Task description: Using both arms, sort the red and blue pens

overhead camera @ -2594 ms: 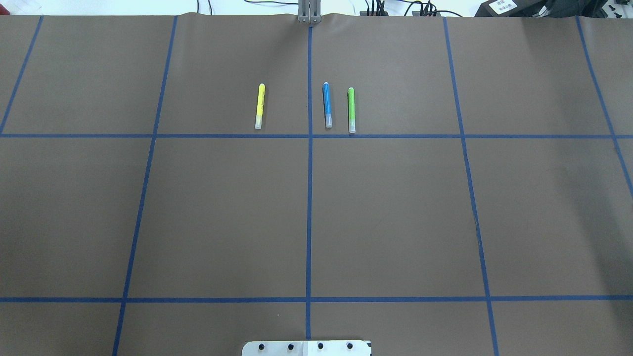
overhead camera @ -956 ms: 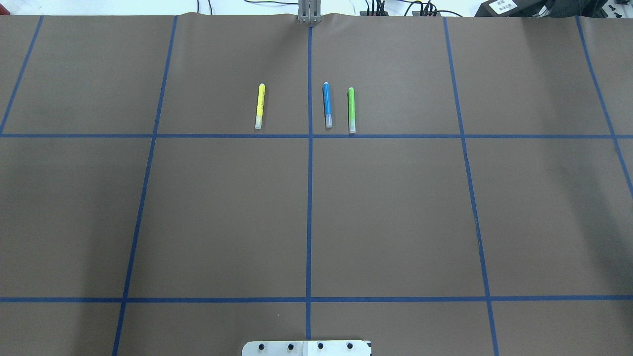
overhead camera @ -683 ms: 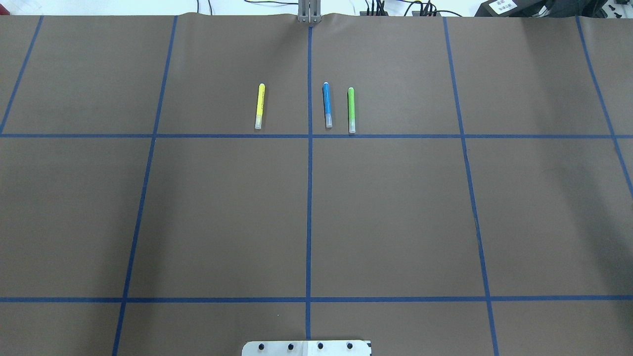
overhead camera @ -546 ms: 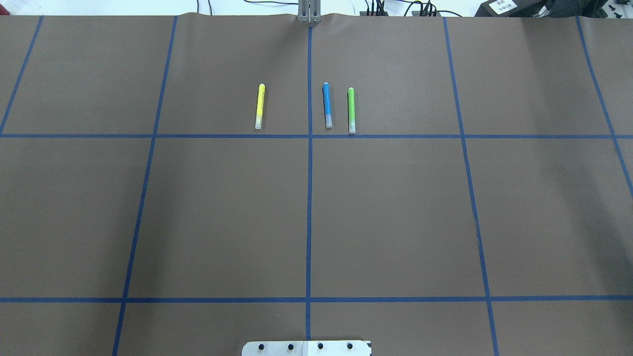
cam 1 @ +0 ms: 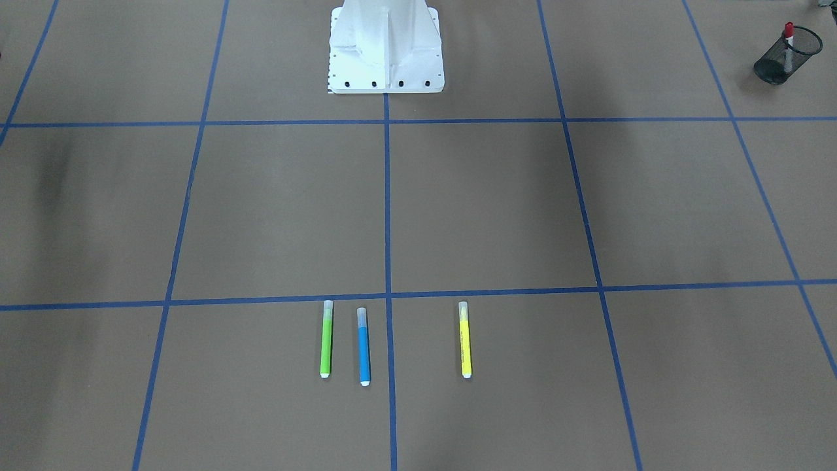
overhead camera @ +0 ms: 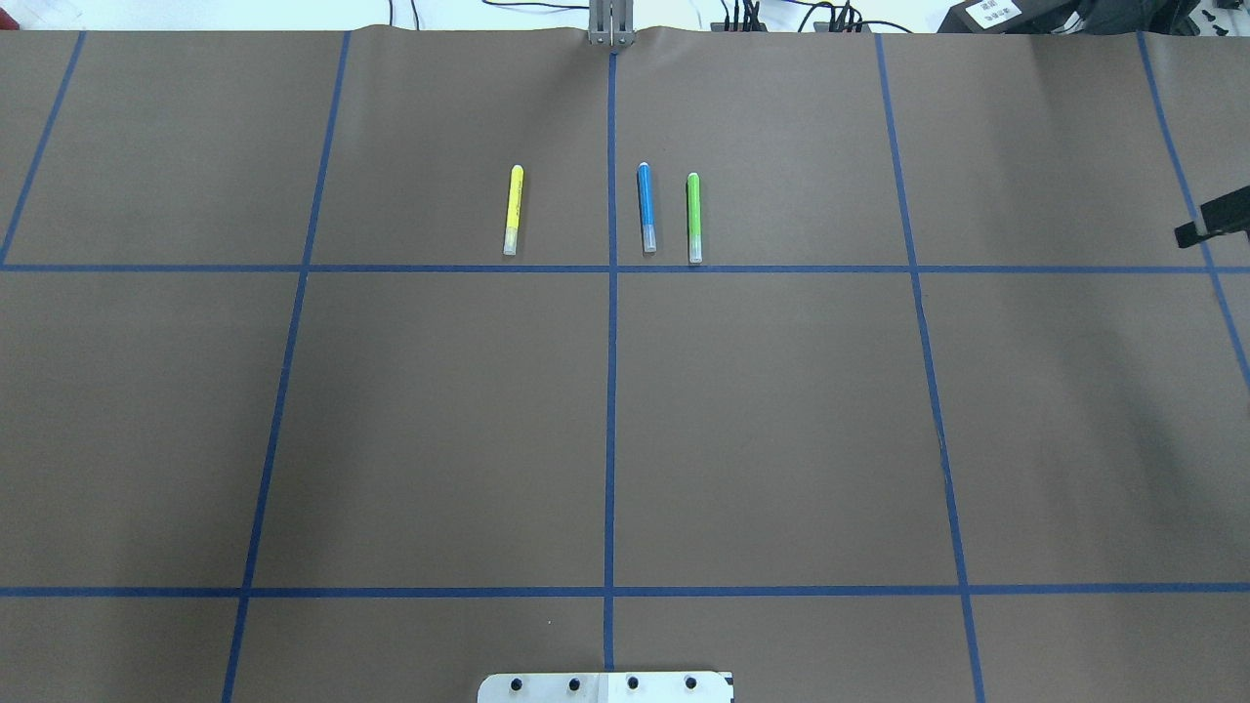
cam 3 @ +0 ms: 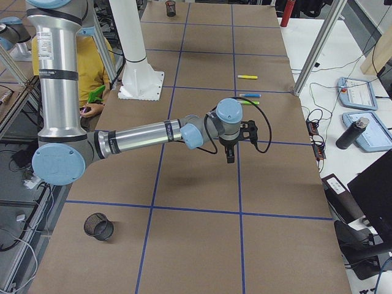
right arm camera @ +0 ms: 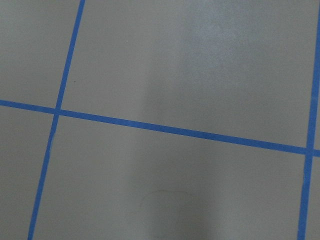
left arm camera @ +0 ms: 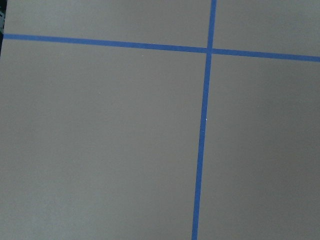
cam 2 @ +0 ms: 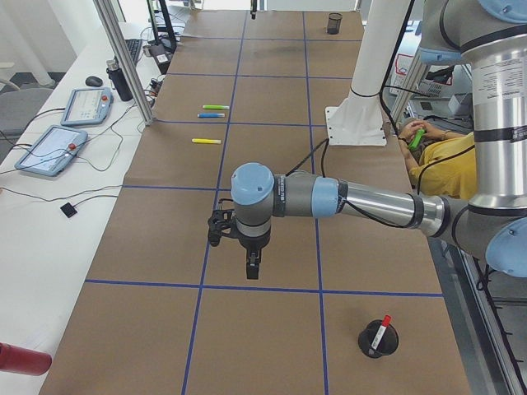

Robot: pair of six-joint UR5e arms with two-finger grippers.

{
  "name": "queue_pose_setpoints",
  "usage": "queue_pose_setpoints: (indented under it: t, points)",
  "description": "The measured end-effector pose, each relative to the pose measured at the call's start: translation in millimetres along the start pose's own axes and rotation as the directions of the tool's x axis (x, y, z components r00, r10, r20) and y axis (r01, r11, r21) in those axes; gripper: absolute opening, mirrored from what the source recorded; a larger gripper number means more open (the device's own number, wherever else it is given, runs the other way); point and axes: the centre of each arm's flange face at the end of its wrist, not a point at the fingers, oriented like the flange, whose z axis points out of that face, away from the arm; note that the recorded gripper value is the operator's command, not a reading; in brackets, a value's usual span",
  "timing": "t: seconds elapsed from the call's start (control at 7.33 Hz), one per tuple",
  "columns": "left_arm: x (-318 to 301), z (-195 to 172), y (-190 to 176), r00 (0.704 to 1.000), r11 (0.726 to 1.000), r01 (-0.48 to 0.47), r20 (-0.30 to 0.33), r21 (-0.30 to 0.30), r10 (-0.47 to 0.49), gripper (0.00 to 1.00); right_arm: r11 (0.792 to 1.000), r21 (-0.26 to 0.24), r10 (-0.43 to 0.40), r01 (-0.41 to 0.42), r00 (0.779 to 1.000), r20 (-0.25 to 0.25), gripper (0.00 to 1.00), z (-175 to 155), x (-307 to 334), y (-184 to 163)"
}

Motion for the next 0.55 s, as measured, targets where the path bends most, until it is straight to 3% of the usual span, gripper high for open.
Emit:
queue_pose_setpoints:
  t: [0.55]
  points:
    - [11.0,1.2,-7.5,0.999,1.0,-0.02,-0.03,-0.001,0.02,1.0,0.986,0.023,0.163,-0.163,0.987,-0.003,1.0,88.4,-231.4,-68.4]
